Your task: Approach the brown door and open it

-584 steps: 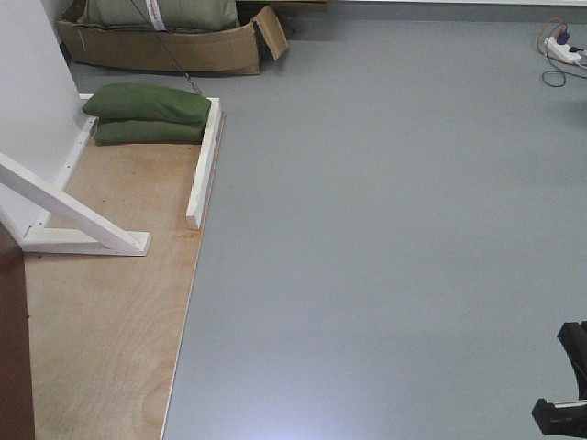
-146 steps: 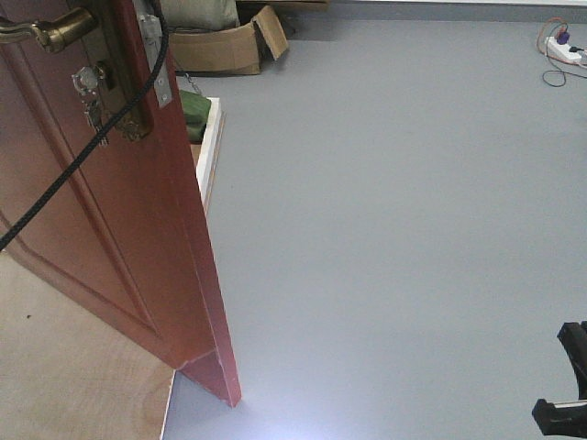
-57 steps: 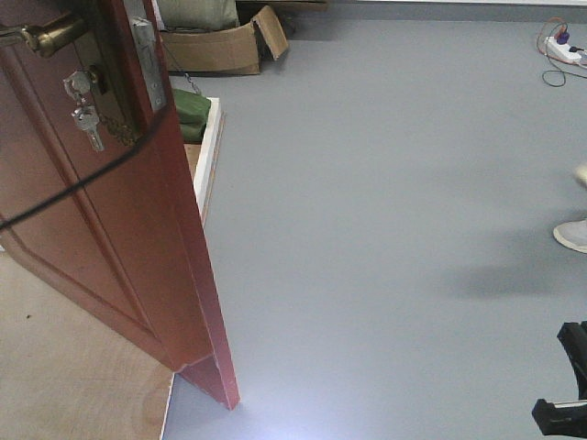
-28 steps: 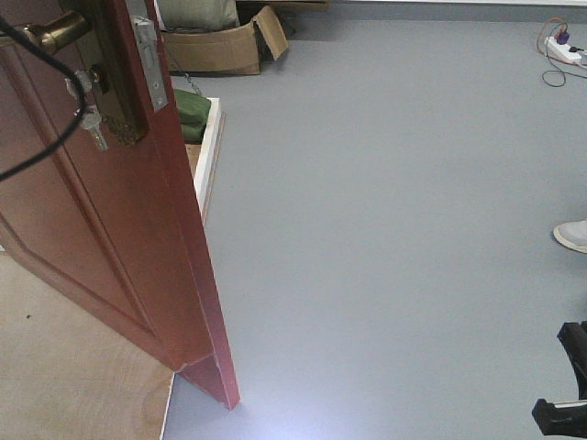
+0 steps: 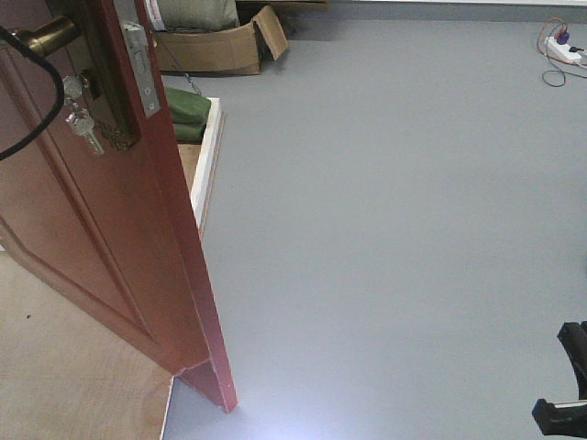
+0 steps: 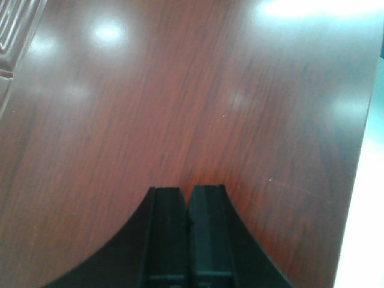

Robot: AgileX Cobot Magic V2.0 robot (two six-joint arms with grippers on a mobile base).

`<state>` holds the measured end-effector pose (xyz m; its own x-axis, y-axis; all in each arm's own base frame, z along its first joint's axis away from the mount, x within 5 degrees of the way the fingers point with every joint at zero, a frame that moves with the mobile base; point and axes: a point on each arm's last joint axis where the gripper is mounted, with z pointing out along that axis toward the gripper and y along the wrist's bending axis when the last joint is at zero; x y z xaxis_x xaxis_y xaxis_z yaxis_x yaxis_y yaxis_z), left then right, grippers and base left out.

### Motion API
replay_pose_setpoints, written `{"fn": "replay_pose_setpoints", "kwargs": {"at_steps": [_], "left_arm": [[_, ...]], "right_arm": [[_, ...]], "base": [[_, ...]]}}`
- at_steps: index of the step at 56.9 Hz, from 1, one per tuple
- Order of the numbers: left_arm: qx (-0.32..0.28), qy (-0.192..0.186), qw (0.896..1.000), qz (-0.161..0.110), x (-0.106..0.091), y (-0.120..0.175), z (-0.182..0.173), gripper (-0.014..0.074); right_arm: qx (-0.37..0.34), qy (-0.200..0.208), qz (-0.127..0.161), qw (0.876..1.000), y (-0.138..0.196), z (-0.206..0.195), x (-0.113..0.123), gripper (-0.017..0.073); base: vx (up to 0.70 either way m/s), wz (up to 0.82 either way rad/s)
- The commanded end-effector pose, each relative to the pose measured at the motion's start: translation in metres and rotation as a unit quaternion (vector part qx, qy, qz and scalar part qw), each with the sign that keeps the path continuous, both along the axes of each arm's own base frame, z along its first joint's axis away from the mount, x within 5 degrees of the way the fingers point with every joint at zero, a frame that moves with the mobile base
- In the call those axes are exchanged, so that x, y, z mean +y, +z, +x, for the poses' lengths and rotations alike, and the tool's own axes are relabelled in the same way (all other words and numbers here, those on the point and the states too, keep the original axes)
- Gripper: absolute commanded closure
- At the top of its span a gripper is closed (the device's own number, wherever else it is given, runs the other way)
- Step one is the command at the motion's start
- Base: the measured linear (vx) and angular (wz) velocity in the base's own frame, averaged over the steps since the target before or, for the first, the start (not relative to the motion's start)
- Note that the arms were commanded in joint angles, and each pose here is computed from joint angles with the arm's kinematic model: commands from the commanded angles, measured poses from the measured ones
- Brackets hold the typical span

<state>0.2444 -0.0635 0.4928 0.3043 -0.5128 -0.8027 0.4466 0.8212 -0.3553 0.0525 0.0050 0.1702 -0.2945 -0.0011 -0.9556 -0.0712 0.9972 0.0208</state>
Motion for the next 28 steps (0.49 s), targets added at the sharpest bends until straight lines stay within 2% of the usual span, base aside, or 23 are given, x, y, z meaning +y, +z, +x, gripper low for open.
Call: {"fn": "replay_pose_setpoints", "kwargs": {"at_steps": [1, 5, 8, 18, 22, 28], "left_arm": [[-0.055, -0.008, 0.998, -0.019, 0.002, 0.021, -0.015, 0.0527], [-0.065, 0.018, 0.998, 0.017, 0.004, 0.021, -0.014, 0.0527], [-0.071, 0.051, 0.994, 0.062, 0.007, 0.020, -0.013, 0.0527], [-0.023, 0.108, 0.978, 0.178, 0.008, 0.008, -0.006, 0.0527], [0.003, 0.116, 0.971, 0.209, 0.008, 0.002, -0.004, 0.0527], [0.027, 0.119, 0.966, 0.230, 0.008, -0.002, -0.002, 0.0527]], "right_arm": [[-0.039, -0.001, -0.002, 0.999, 0.006, 0.002, 0.000, 0.0559], [-0.039, -0.001, -0.002, 0.999, 0.006, 0.002, 0.000, 0.0559], [-0.039, -0.001, -0.002, 0.999, 0.006, 0.002, 0.000, 0.0559], [-0.039, -0.001, -0.002, 0.999, 0.006, 0.002, 0.000, 0.0559], [-0.039, -0.001, -0.002, 0.999, 0.006, 0.002, 0.000, 0.0559], [-0.039, -0.001, -0.002, 0.999, 0.006, 0.002, 0.000, 0.0559]], "base": [[0.00, 0.00], [0.00, 0.00], [0.00, 0.00], [0.00, 0.00], [0.00, 0.00], [0.00, 0.00]]}}
